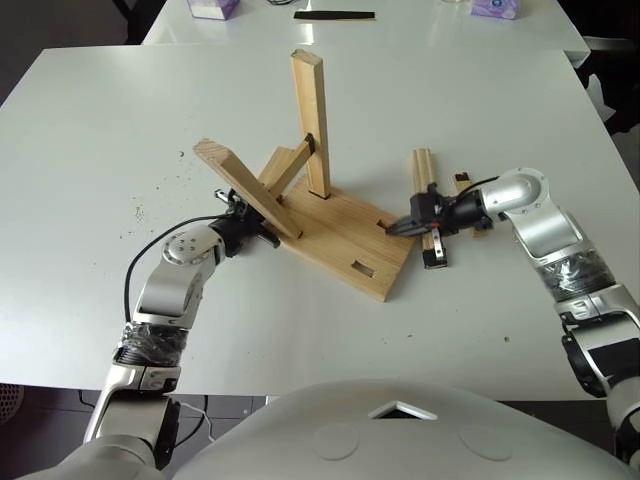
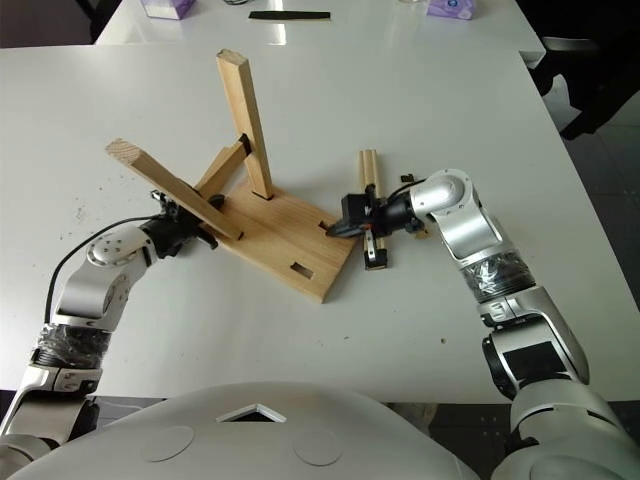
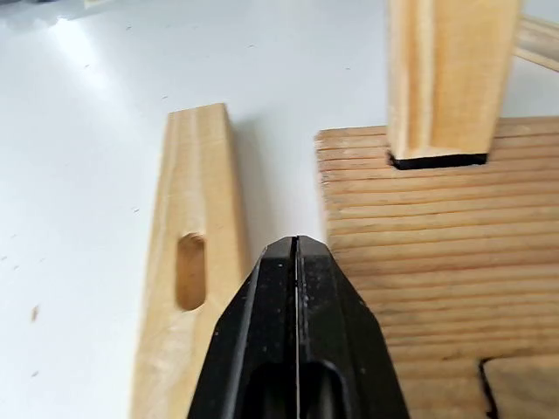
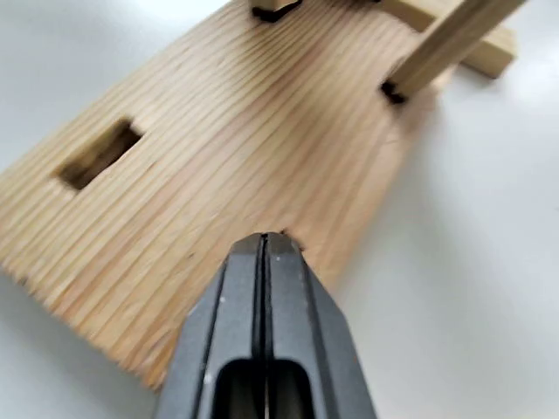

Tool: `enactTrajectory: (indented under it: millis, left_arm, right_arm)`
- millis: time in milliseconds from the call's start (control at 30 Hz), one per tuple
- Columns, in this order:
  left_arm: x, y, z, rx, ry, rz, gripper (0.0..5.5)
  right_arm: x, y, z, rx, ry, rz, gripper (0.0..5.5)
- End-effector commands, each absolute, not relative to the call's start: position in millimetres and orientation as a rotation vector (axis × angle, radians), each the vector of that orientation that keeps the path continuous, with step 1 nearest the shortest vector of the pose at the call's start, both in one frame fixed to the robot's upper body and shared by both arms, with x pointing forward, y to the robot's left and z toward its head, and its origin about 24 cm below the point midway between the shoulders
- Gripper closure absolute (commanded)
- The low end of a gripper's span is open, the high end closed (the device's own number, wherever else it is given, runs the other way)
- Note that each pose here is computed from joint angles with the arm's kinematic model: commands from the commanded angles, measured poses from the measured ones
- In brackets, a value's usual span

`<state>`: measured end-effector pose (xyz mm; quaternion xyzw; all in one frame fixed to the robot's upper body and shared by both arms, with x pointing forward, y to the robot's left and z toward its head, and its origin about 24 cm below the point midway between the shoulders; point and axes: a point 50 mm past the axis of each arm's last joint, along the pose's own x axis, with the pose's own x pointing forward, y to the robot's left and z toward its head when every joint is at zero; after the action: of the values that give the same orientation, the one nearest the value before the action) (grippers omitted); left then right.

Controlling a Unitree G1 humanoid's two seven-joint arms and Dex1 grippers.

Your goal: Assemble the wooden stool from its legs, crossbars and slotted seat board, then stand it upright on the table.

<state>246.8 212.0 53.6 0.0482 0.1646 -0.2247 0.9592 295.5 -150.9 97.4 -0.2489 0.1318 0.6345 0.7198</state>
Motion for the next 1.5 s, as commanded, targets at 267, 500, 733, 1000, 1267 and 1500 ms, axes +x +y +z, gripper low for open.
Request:
enactTrajectory:
  millis: [267, 500, 733, 1000, 1267, 1500]
  left_arm:
    - [164.0, 211.5, 90.2, 0.019, 0.431, -0.710, 5.50]
    - [158.3, 180.1, 53.3, 0.071, 0.571, -0.761, 5.50]
    - [193.1, 156.6, 33.0, 0.052, 0.521, -0.668, 5.50]
    - [221.0, 150.4, 37.5, 0.052, 0.450, -0.631, 5.50]
    - [232.0, 141.5, 25.8, 0.008, 0.446, -0.608, 5.50]
    - [227.6, 147.6, 31.3, 0.008, 0.434, -0.593, 5.50]
  right_arm:
    - [329.3, -144.4, 68.9, -0.629, 0.332, 1.204, 5.49]
    - [315.7, -156.1, 63.8, -0.683, 0.425, 1.384, 5.49]
    - [301.7, -149.3, 58.9, -0.673, 0.455, 1.516, 5.49]
    - [274.9, -147.5, 55.7, -0.575, 0.443, 1.512, 5.49]
    - [273.0, -144.5, 54.6, -0.555, 0.435, 1.435, 5.49]
    - [275.6, -150.5, 59.4, -0.530, 0.429, 1.399, 5.49]
